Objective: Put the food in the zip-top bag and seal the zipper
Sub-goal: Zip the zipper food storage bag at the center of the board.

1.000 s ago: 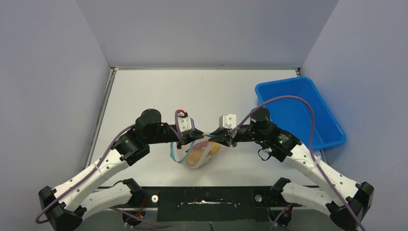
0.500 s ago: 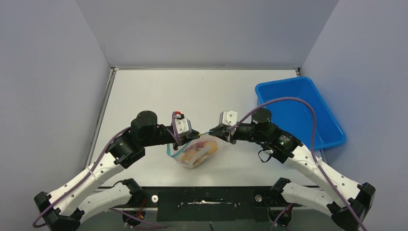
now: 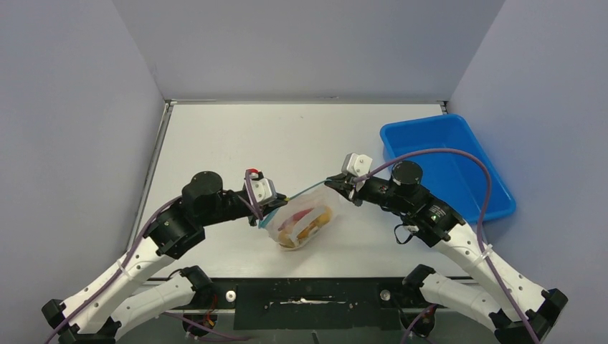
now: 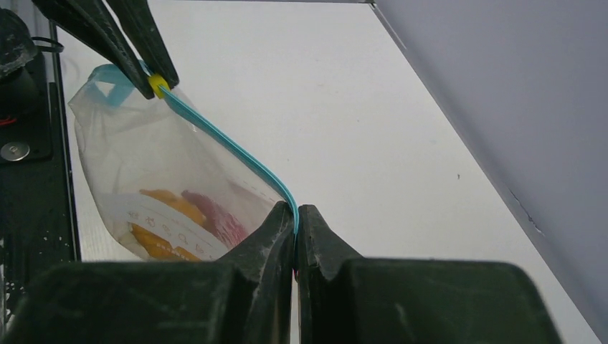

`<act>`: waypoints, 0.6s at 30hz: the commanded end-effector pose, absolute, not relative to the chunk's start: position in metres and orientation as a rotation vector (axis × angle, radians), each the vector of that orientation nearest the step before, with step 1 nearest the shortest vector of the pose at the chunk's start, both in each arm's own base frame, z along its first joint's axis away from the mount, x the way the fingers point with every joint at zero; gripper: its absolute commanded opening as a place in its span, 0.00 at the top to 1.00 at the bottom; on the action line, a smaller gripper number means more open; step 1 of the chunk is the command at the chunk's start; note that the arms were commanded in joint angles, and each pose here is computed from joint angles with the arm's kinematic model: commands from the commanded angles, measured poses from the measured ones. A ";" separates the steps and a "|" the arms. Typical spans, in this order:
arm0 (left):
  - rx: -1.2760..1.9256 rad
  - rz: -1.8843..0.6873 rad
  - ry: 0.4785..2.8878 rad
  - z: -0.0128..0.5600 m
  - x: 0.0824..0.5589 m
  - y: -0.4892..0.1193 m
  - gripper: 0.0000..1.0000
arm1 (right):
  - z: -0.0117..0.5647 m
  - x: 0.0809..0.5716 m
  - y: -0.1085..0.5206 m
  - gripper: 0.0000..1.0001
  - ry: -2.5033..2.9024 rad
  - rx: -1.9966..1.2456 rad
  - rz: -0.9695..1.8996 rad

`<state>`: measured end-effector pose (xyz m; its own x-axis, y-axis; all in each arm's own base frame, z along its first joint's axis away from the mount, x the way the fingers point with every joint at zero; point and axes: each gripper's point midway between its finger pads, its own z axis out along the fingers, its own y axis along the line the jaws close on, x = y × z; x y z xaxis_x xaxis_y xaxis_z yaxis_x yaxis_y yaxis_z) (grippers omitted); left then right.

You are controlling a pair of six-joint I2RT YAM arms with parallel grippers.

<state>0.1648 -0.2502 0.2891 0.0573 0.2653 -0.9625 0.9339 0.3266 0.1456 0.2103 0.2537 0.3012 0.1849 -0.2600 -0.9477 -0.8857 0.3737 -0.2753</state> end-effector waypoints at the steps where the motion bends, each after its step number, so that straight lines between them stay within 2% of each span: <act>1: 1.150 -0.684 1.517 0.286 0.156 -0.226 1.00 | 0.340 0.247 0.209 1.00 1.365 -0.959 0.356; 18: 1.147 -0.668 1.529 0.281 0.147 -0.214 1.00 | 0.348 0.277 0.142 1.00 1.519 -0.730 0.046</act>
